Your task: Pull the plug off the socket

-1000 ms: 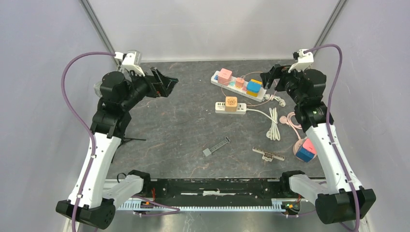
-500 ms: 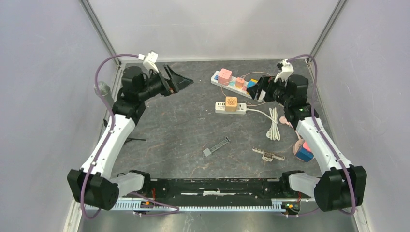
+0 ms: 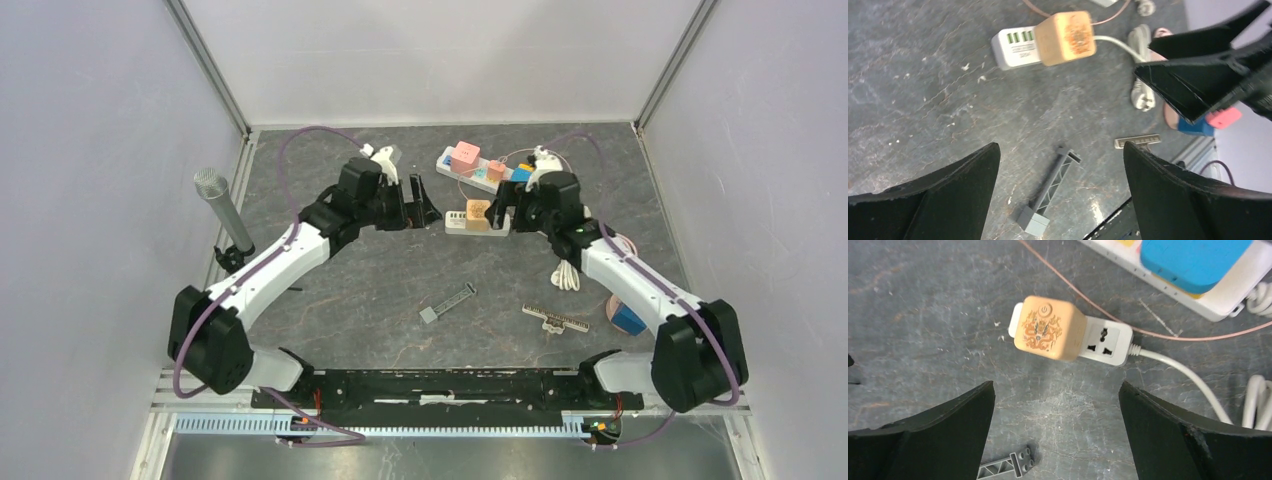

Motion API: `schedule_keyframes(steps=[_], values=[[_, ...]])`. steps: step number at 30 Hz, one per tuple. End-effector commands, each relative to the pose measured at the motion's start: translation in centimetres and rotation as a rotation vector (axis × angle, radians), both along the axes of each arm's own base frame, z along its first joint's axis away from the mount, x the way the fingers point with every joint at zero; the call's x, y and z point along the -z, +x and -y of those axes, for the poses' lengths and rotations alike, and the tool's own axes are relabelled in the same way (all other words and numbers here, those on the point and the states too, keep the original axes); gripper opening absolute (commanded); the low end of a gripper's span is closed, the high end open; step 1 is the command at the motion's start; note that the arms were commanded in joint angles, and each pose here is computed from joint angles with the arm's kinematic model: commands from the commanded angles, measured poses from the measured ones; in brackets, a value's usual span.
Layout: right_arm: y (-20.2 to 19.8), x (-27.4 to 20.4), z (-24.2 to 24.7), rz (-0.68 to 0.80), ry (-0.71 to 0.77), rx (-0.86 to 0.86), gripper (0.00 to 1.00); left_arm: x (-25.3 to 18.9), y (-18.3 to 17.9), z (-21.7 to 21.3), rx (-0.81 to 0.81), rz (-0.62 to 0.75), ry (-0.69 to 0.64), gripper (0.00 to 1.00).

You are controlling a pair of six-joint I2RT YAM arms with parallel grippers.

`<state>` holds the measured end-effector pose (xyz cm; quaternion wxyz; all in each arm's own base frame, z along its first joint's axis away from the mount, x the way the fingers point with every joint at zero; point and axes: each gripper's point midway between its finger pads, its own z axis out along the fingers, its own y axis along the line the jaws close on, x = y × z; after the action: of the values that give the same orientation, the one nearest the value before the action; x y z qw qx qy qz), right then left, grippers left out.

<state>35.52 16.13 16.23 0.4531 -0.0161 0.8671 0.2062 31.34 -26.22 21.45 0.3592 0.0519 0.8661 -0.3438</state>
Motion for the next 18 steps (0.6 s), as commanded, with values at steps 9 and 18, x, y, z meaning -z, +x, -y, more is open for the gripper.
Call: schedule_keyframes(steps=[9, 18], values=[[3.1, 3.4, -3.8, -0.02, -0.304, 0.118, 0.98, 5.0, 2.3, -2.2, -0.266, -0.098, 0.072, 0.96], [4.9, 6.7, -4.2, -0.108, -0.419, 0.182, 0.81, 5.9, 1.9, -3.3, -0.306, -0.093, 0.094, 0.96]])
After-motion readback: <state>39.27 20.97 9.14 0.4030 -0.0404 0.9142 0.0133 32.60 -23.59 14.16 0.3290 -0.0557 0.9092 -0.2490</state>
